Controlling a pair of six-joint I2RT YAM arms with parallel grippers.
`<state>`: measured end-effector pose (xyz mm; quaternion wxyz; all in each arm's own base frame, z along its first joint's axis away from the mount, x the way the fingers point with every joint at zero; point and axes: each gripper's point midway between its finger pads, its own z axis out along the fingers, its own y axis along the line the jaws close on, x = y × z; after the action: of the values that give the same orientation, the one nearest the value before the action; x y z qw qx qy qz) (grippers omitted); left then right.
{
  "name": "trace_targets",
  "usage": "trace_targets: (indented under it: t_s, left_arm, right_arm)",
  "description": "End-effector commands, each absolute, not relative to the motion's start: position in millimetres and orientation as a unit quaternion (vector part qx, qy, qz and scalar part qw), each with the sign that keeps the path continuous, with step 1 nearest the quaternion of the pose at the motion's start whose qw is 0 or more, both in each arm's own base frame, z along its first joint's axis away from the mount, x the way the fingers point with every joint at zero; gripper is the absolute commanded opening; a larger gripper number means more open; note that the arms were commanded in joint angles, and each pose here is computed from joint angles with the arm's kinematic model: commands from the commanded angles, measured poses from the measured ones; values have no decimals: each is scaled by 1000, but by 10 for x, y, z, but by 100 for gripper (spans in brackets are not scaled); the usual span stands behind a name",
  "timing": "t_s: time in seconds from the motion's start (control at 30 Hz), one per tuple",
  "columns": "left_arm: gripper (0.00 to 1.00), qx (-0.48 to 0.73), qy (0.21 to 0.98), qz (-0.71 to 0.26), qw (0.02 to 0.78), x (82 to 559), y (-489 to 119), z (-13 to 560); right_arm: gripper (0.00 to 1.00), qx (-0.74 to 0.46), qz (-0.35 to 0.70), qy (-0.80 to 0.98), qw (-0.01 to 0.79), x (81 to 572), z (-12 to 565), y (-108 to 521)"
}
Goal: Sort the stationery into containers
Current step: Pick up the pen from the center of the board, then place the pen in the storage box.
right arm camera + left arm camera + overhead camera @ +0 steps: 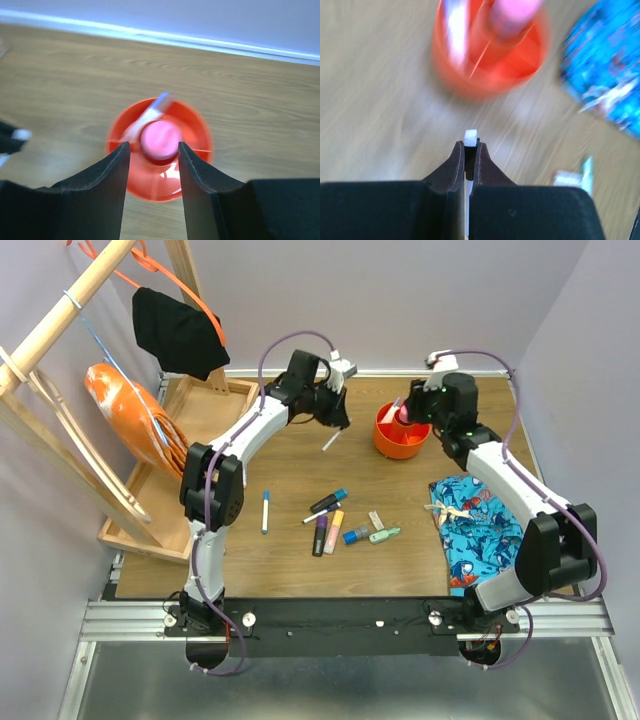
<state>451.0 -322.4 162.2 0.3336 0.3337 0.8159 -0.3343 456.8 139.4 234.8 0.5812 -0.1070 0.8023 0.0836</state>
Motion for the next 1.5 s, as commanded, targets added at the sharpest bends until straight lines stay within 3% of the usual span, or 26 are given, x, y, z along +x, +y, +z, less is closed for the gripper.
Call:
trace_targets:
  t_s: [0.0, 0.1, 0.37, 0.97, 1.13, 1.2, 1.27, 1.47]
  left_arm:
    - [0, 399, 627, -478, 469, 4467, -3817, 2822]
    - [0, 422, 536, -510, 524, 4452, -4046, 3065]
    - [0, 433, 482, -507, 568, 4769, -4489, 3118]
    - [3, 395, 513, -510, 566, 5248, -4524, 2319]
    - [16, 386, 529, -506, 561, 5333, -4513, 2113]
    - [26, 381, 537, -508, 555, 5341, -4514, 2039]
    - [39, 371, 544, -505, 558, 5371, -4492, 2053]
    - [57, 366, 550, -479, 578, 5333, -4367, 2407]
  right_arm:
    - [51, -35, 44, 798, 601, 4608, 2662, 980]
    - [51, -28, 30, 798, 601, 4601, 2673, 892]
    - [51, -35, -2, 801, 598, 4546, 2762, 762]
    - [51, -33, -46, 808, 587, 4509, 2824, 602]
    - [51, -37, -49, 811, 582, 4497, 2758, 598]
    - [51, -40, -46, 813, 579, 4501, 2719, 613]
    - [51, -41, -43, 813, 580, 4503, 2725, 624]
    - [51, -41, -29, 808, 587, 4522, 2780, 672]
